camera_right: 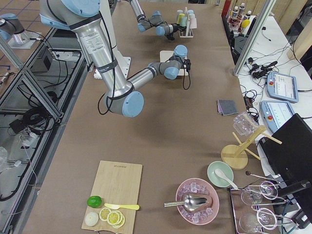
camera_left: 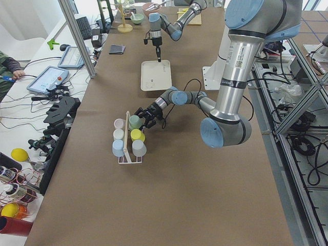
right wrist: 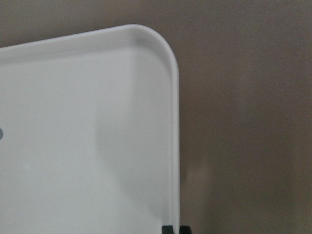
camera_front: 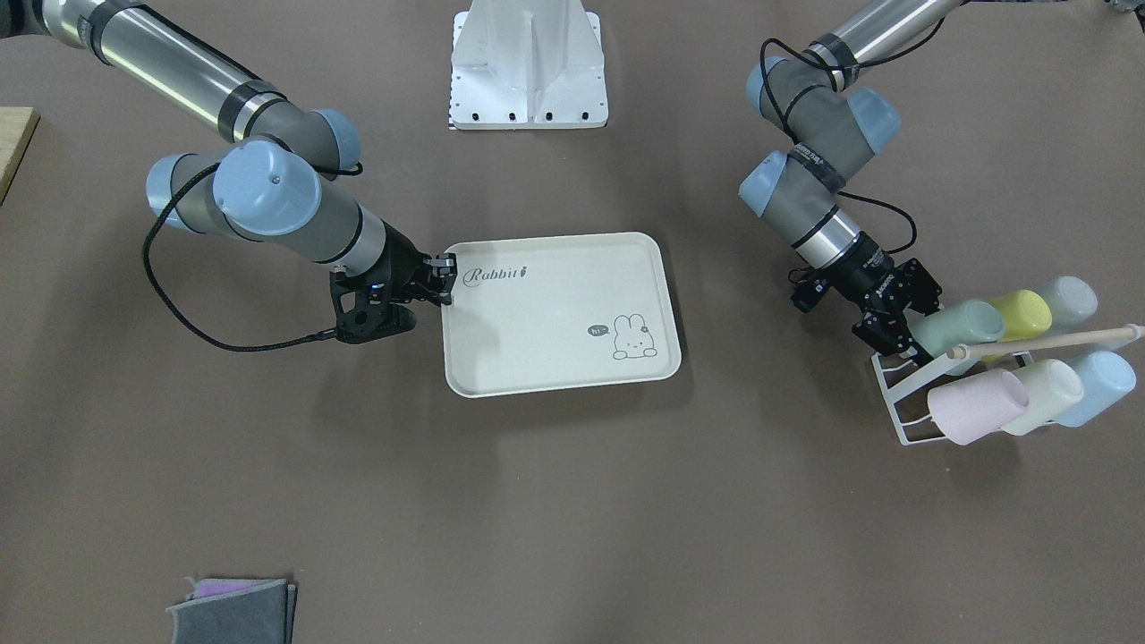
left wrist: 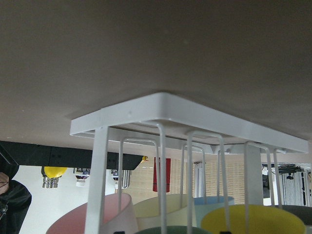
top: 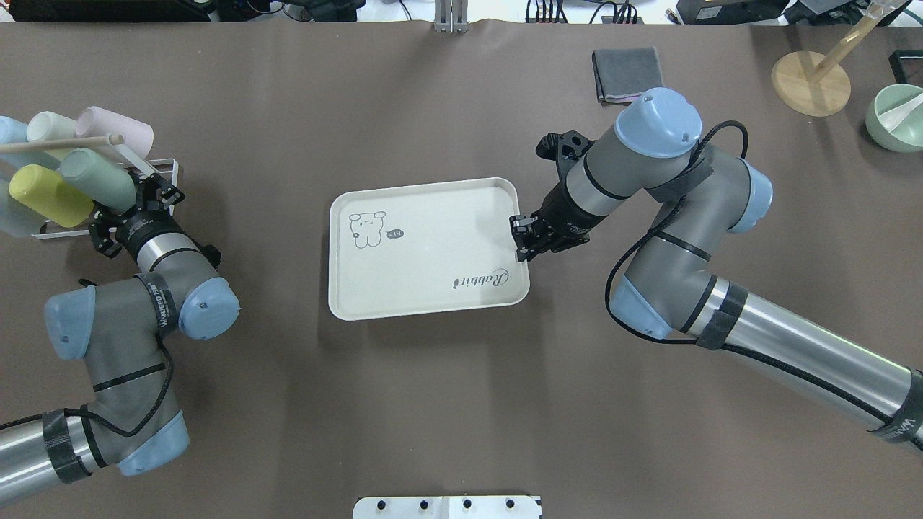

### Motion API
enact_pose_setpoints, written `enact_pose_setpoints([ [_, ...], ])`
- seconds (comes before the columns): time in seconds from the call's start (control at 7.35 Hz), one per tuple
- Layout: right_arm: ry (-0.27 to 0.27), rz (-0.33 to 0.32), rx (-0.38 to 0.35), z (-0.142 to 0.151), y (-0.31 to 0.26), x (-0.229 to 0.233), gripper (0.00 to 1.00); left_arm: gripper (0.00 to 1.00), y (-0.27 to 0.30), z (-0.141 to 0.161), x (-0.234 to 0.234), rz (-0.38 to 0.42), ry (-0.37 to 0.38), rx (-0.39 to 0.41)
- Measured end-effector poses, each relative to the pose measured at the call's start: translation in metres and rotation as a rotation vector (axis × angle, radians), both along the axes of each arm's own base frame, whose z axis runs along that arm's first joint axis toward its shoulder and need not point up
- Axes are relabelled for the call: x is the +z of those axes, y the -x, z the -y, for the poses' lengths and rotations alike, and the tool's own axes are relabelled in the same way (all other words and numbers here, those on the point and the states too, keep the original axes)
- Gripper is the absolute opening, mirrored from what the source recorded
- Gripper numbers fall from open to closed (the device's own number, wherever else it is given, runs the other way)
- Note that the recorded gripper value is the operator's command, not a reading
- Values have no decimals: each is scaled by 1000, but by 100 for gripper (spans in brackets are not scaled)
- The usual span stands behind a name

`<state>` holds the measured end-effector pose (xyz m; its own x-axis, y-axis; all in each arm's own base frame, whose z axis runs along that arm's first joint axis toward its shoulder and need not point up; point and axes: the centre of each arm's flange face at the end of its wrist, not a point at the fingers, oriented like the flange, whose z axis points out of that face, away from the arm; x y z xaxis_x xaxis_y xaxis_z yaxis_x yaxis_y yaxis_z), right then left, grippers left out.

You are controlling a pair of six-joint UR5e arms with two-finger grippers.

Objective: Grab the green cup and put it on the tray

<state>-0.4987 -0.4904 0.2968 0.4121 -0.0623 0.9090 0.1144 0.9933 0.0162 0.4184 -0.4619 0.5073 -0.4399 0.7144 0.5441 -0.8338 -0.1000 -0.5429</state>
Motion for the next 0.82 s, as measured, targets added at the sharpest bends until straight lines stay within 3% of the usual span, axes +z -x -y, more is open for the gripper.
enact_pose_setpoints([
  [0.14,-3,-3,-1,-4,5,1,0,66,2,1,-1,1,-6,-3],
  [0.41,13,-12,-7,-13,11,7,99,66,10,-1,-5,0,-20,-6],
  [0.68,51,-25,32,-8,-14,21,100,65,26,-8,-8,-2,-29,-8],
  [0.82,84,-41,68,7,-54,46,100,64,35,-12,-14,0,-29,-9],
])
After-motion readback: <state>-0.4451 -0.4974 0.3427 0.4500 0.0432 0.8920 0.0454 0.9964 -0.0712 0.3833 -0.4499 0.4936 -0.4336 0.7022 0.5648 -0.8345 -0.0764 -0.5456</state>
